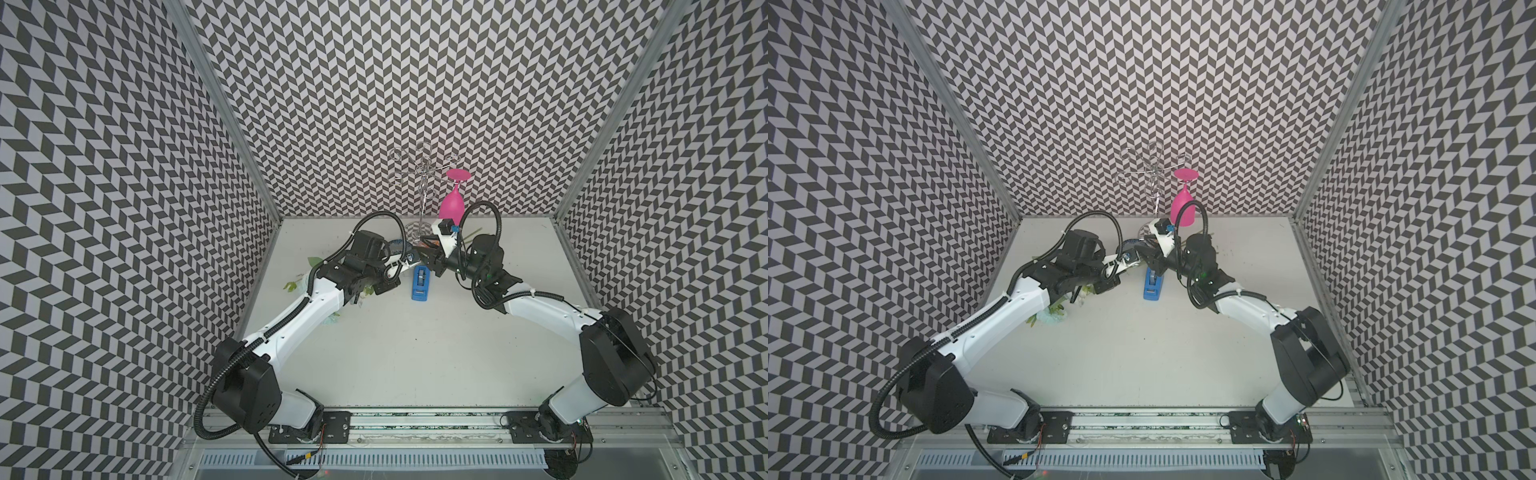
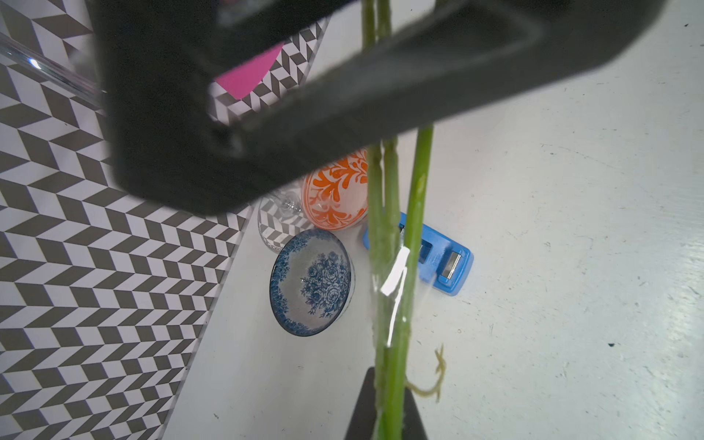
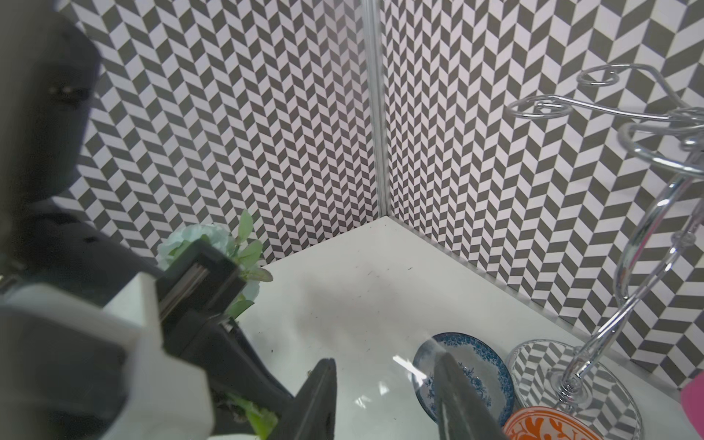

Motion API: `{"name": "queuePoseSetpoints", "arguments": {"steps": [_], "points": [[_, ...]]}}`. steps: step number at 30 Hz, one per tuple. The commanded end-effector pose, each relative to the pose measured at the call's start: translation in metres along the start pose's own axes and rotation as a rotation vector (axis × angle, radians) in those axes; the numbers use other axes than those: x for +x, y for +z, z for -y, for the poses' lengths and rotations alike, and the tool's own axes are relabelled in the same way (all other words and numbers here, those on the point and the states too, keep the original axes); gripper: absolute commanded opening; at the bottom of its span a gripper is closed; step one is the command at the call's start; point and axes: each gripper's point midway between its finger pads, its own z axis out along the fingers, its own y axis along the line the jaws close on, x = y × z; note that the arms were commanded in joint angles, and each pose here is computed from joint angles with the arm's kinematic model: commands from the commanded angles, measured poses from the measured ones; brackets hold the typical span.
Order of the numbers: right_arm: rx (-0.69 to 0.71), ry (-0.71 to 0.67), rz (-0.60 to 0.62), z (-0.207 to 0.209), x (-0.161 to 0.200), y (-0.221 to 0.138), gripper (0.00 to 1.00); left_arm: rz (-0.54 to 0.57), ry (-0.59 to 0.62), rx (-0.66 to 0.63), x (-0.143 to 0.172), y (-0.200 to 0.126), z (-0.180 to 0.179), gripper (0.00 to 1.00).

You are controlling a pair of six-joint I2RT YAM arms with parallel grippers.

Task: Wrap bouquets with tape
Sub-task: Wrap the tape around the bouquet.

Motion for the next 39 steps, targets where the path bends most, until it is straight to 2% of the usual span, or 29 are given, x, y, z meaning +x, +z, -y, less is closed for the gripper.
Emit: {"name": "queuePoseSetpoints", "arguments": {"steps": [1, 4, 8, 12, 15, 18, 23, 25, 27, 31, 36, 39], "points": [[0.091, 0.019, -0.054, 0.024, -0.004, -0.001, 0.49, 0.041, 0.028, 0.022, -0.012, -0.006, 0.002, 0.00], [0.135, 0.036, -0.090, 0.044, -0.003, -0.001, 0.51, 0.044, 0.031, 0.034, -0.012, -0.006, 0.004, 0.00], [0.190, 0.059, -0.120, 0.077, -0.006, -0.008, 0.60, 0.051, 0.038, 0.047, -0.014, -0.007, 0.007, 0.00], [0.217, 0.003, -0.094, 0.090, -0.033, -0.035, 0.63, 0.041, 0.030, 0.041, -0.012, -0.005, 0.005, 0.00], [0.236, -0.112, -0.017, 0.073, -0.061, -0.068, 0.67, 0.039, 0.023, 0.038, -0.012, -0.004, 0.003, 0.00], [0.229, -0.158, 0.104, 0.044, -0.071, -0.108, 0.70, 0.041, 0.007, 0.023, -0.014, -0.004, -0.003, 0.00], [-0.046, -0.164, 0.286, -0.053, -0.031, -0.147, 0.72, 0.056, -0.013, -0.010, -0.020, -0.008, -0.013, 0.00], [-0.130, -0.201, 0.307, -0.088, -0.009, -0.144, 0.74, 0.063, -0.019, -0.008, -0.023, -0.008, -0.014, 0.00], [-0.172, -0.205, 0.291, -0.103, 0.006, -0.132, 0.74, 0.069, -0.017, -0.002, -0.024, -0.009, -0.012, 0.00], [-0.122, -0.191, 0.267, -0.086, 0.021, -0.102, 0.72, 0.068, -0.014, 0.001, -0.026, -0.008, -0.010, 0.00], [-0.003, -0.158, 0.341, -0.059, 0.023, -0.083, 0.74, 0.075, -0.014, 0.005, -0.028, -0.009, -0.009, 0.00], [-0.003, -0.163, 0.370, -0.054, 0.029, -0.069, 0.74, 0.075, -0.013, 0.007, -0.029, -0.010, -0.009, 0.00]]}}
